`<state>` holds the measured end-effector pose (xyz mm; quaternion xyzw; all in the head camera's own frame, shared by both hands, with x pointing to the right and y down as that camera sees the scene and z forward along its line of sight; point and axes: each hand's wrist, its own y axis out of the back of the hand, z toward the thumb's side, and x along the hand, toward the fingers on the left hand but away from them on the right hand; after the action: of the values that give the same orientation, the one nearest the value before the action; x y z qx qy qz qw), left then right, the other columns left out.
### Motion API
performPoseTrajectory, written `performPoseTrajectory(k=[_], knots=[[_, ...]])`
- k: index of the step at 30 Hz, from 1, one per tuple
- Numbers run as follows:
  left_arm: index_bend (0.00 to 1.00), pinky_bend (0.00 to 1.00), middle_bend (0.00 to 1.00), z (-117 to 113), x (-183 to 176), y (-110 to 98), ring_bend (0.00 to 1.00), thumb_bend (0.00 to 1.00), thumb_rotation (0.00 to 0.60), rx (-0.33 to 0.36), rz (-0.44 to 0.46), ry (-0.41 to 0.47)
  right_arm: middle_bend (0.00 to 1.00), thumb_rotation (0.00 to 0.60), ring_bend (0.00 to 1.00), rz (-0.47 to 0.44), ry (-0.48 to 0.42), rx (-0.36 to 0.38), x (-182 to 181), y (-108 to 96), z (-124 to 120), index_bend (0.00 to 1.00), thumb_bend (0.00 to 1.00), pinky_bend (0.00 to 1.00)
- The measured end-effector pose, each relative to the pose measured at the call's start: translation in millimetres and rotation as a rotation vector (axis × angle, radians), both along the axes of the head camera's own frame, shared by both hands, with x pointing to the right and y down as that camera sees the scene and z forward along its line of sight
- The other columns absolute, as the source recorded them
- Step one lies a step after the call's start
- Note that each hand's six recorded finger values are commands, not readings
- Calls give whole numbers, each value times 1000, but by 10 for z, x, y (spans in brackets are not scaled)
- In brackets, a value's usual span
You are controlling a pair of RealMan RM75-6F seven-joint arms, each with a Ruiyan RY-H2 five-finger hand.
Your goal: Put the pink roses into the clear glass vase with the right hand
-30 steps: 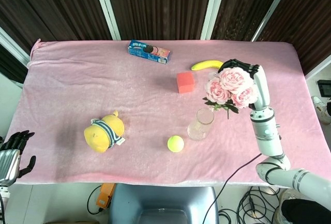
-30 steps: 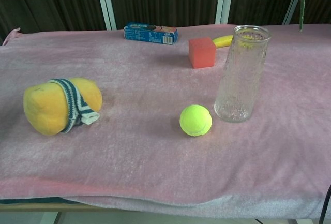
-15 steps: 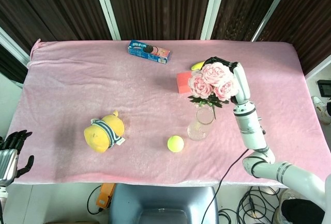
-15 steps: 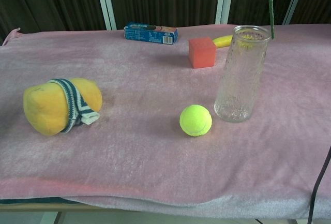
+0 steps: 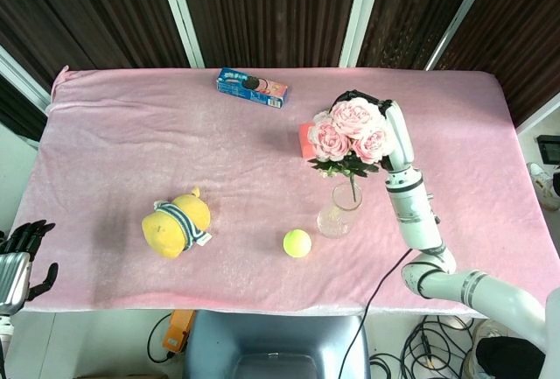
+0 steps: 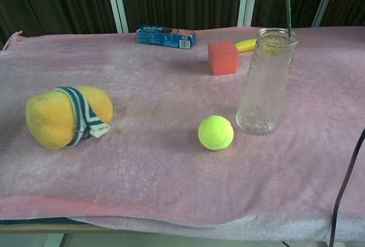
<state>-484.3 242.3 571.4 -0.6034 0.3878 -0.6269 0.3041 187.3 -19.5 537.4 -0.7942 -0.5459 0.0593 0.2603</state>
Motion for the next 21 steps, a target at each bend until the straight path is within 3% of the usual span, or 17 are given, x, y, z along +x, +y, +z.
performPoseTrajectory(k=[12,21], knots=[[176,258,121,-15,-21,-5,84,423,600,5,-7,4,632,600,715,-10,-1,-29,-103,-17,235,828,423,839],[176,258,121,-29,-29,0,84,424,600,8,-9,8,632,600,715,-42,33,-65,3,171,510,824,423,839]])
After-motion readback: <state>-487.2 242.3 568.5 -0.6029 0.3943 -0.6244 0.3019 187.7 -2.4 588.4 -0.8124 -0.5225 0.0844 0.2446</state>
